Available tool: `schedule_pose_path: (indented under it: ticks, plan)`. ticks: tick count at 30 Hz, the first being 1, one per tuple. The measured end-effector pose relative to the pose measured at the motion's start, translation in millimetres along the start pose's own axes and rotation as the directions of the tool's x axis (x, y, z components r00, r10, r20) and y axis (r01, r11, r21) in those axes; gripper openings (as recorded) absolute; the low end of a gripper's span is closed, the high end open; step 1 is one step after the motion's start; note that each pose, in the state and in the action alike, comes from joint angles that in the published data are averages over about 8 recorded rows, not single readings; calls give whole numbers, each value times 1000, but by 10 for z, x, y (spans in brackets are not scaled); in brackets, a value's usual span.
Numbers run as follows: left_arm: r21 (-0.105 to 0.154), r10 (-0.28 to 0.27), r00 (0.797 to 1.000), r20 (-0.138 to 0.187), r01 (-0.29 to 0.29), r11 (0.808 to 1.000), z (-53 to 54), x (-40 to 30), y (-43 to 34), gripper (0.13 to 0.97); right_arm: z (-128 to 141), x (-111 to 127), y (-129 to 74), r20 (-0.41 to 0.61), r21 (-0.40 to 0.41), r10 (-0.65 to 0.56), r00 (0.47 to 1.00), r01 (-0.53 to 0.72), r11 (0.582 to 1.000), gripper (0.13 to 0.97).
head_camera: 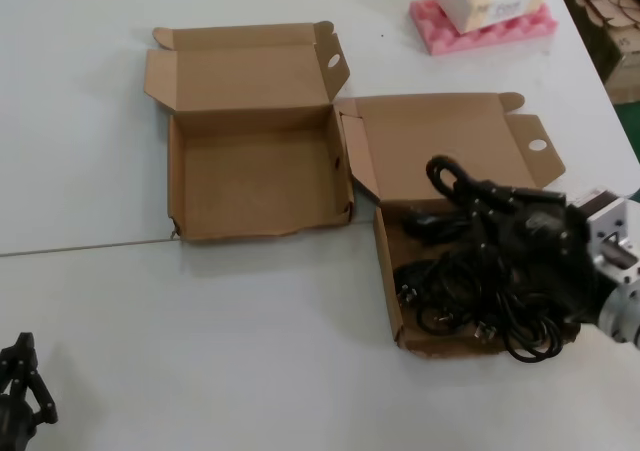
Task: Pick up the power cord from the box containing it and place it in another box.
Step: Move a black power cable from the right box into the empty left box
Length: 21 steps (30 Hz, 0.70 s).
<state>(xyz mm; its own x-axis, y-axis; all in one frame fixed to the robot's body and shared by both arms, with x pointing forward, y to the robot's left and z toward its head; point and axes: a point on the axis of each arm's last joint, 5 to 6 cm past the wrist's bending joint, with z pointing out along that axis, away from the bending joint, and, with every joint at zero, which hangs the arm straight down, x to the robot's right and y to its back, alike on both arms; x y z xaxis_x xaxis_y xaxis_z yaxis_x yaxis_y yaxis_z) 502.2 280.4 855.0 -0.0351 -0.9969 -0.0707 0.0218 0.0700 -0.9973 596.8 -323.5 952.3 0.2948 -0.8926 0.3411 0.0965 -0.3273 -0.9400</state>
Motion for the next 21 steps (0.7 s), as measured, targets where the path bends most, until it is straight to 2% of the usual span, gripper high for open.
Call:
schedule_pose_path:
  ticks: [5,10,16,21]
  plan:
    - [0,0,1000,0,0,1000,0,0,0,163,-51,54,-172,-8,54,6,1000,-6,999,174]
    - [0,0,1000,0,0,1000,0,0,0,163,62,64,-320,3,99,49,999,-49,994,173]
    - [0,0,1000,0,0,1000,0,0,0,163,444,-76,-515,65,146,149,987,-157,977,173]
    - [0,0,1000,0,0,1000,0,0,0,163,954,-440,-761,156,165,225,962,-250,954,172]
